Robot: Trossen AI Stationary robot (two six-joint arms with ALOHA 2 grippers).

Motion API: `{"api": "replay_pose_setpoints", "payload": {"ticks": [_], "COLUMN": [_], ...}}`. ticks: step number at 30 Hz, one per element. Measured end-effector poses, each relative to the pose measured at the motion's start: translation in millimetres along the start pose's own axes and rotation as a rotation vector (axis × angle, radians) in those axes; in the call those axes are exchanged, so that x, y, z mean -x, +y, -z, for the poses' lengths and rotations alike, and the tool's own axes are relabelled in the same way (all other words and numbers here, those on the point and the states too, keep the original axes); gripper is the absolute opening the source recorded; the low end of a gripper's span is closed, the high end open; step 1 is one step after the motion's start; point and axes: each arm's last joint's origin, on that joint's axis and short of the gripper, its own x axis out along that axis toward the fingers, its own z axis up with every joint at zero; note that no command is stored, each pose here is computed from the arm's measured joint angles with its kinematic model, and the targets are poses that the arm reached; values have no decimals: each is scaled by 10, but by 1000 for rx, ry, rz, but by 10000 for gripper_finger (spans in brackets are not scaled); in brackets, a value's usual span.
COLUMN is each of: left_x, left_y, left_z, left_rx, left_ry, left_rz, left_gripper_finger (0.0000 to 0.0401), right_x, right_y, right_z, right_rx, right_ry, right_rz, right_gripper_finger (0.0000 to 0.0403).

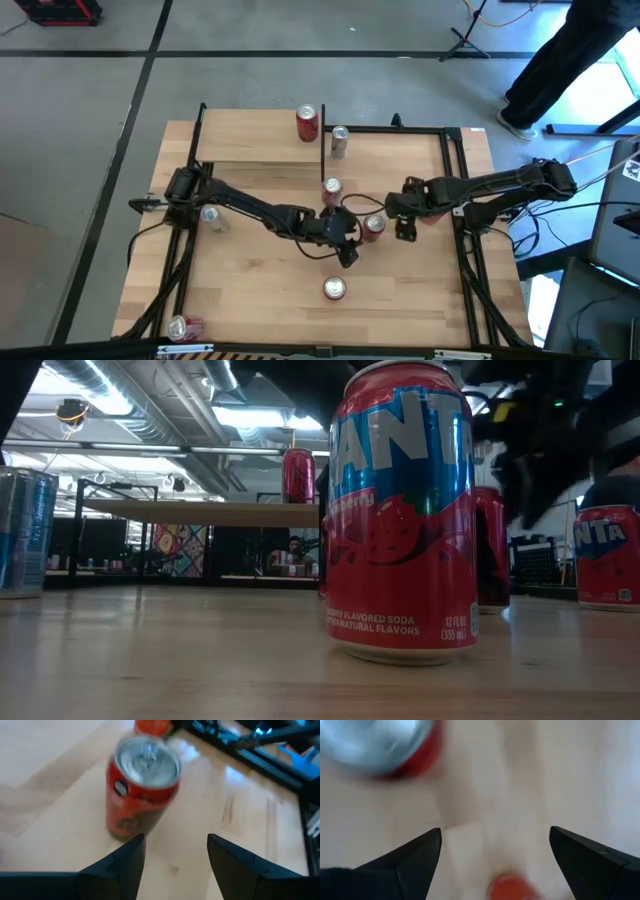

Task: Place canned beverage on shelf
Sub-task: Put the red-black soda can on the shelf aligned with the other red-black soda can

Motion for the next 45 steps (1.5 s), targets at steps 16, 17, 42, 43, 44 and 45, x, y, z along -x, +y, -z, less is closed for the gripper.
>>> {"api": "replay_pose_setpoints", "payload": {"ticks": [16,17,42,43,44,45], "left_x": [-242,-222,993,1032,1060,1083], "left_y": [220,227,-62,-78,-96,-116], "left_z": [74,69,-292,-284,-282,-274], "left_rx": [103,99,-56,-63,-66,-69], "left_ry": [-36,-28,54,51,46,45], "left_rz": [-150,-161,-70,-76,-74,-68], "left_gripper_finger": [209,209,209,209,209,209], "right_x": [17,16,532,503,462,416], "right_y": [54,59,54,62,67,75], "right_z": [-152,-146,-395,-387,-371,-356], "right_rx": [-58,-55,-104,-96,-85,-73], "right_ry": [-143,-134,-362,-360,-354,-351], "right_rz": [-98,-116,-340,-346,-343,-340], "right_gripper_finger": [363,363,363,363,363,363]}}
